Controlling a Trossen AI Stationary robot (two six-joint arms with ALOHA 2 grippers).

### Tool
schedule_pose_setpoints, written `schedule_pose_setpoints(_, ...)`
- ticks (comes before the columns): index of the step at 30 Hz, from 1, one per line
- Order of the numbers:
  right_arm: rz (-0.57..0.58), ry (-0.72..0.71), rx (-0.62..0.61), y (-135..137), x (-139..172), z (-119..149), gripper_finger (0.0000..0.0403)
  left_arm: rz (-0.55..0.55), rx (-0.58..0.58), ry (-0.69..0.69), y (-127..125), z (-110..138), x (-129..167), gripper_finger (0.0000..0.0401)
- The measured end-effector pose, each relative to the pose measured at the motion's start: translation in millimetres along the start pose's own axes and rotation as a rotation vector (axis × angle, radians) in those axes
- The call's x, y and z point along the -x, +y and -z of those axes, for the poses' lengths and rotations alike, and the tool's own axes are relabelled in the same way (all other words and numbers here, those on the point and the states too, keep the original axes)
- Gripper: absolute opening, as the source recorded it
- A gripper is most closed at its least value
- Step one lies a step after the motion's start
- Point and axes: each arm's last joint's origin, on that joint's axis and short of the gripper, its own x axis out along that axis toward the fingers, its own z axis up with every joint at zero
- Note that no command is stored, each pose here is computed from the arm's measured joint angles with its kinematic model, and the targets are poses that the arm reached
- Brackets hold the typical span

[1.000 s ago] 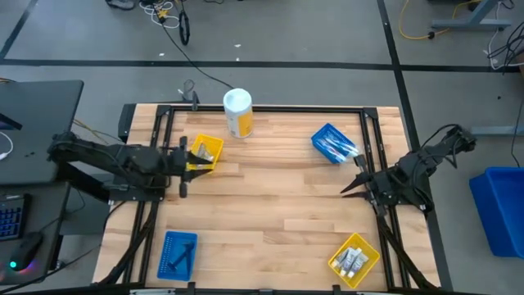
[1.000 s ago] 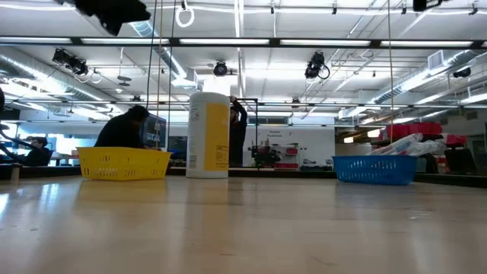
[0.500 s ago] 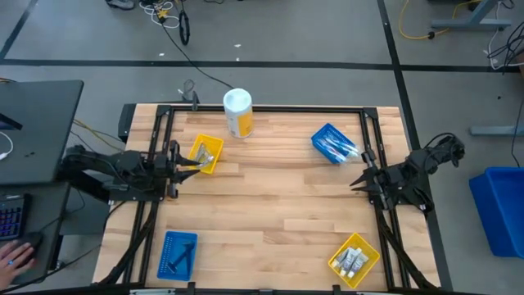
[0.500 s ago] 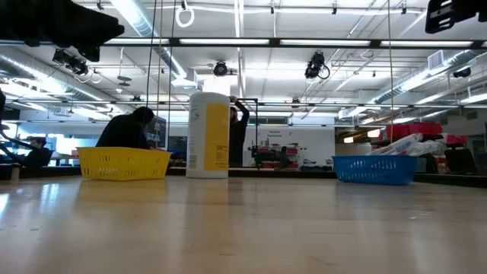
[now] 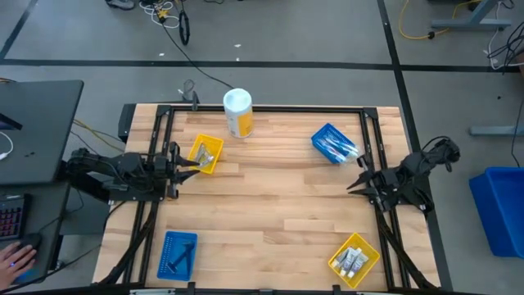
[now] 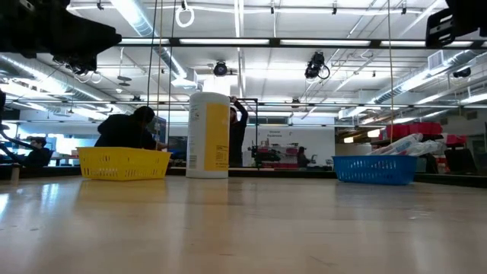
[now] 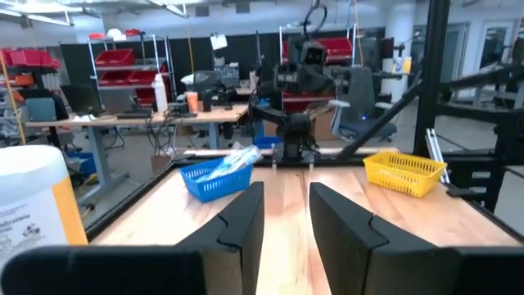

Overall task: Pick & Place Travel size toiletries
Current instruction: Return to Home Position

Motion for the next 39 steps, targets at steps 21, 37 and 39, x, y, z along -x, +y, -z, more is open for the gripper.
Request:
schedule_pose_setpoints(21,-0.076,-0.033,-0.058,13,-20,47,0.0058,-0.027,0.031,-0.003,-3,27,-5,0.0110)
schedule_pose_setpoints(37,-0.077,-0.009,-0.082,15,-23,60,0.0060,-0.081,-0.018,0.025,-1,30,-5,0.0110)
schedule_pose_setpoints(39,-0.078,-0.008,-0.081,15,-23,61,0.0059,-0.081,-0.022,0.025,-1,30,-5,0.0110)
